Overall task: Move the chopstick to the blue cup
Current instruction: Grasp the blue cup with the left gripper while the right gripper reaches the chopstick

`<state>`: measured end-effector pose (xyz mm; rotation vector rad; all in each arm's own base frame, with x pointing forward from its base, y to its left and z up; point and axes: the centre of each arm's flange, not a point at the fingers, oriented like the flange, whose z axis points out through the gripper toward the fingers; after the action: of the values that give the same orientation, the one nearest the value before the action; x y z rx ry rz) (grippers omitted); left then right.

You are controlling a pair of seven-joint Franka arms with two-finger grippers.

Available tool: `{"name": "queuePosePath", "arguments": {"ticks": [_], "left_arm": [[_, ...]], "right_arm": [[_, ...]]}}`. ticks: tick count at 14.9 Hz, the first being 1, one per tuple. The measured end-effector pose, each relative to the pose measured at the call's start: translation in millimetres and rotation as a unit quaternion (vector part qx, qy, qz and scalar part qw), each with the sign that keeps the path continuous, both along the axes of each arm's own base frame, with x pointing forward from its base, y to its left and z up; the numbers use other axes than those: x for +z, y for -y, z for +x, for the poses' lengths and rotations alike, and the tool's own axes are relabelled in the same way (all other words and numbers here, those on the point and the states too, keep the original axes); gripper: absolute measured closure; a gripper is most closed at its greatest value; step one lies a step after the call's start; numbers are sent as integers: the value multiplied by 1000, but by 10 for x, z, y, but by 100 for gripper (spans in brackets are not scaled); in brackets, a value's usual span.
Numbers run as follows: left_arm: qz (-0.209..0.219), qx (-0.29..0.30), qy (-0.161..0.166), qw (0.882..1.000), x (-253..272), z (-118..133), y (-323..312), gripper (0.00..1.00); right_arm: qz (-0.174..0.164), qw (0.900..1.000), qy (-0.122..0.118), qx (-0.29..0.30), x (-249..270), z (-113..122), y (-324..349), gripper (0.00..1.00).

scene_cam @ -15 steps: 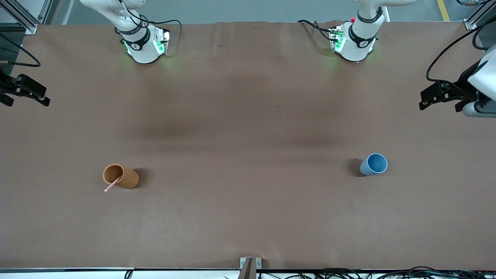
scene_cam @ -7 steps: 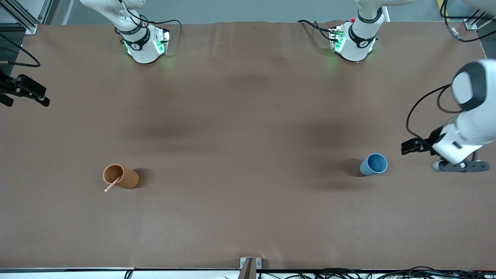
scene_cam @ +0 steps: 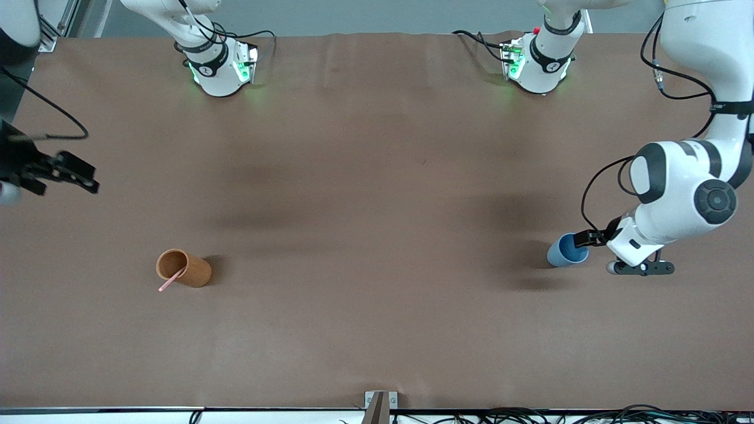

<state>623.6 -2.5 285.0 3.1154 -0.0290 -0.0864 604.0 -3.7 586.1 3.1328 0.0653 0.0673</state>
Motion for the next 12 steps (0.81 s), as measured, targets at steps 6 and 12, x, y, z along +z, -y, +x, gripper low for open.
{"name": "queuePosePath", "arguments": {"ticks": [6, 12], "left_arm": [[-1, 2, -10, 1000, -280, -54, -9, 53], [-5, -2, 15, 1000, -82, 85, 119, 95]], "right_arm": [[1, 1000, -1, -4, -602, 776, -7, 0], [1, 1000, -23, -8, -1251, 1142, -225, 2]]}}
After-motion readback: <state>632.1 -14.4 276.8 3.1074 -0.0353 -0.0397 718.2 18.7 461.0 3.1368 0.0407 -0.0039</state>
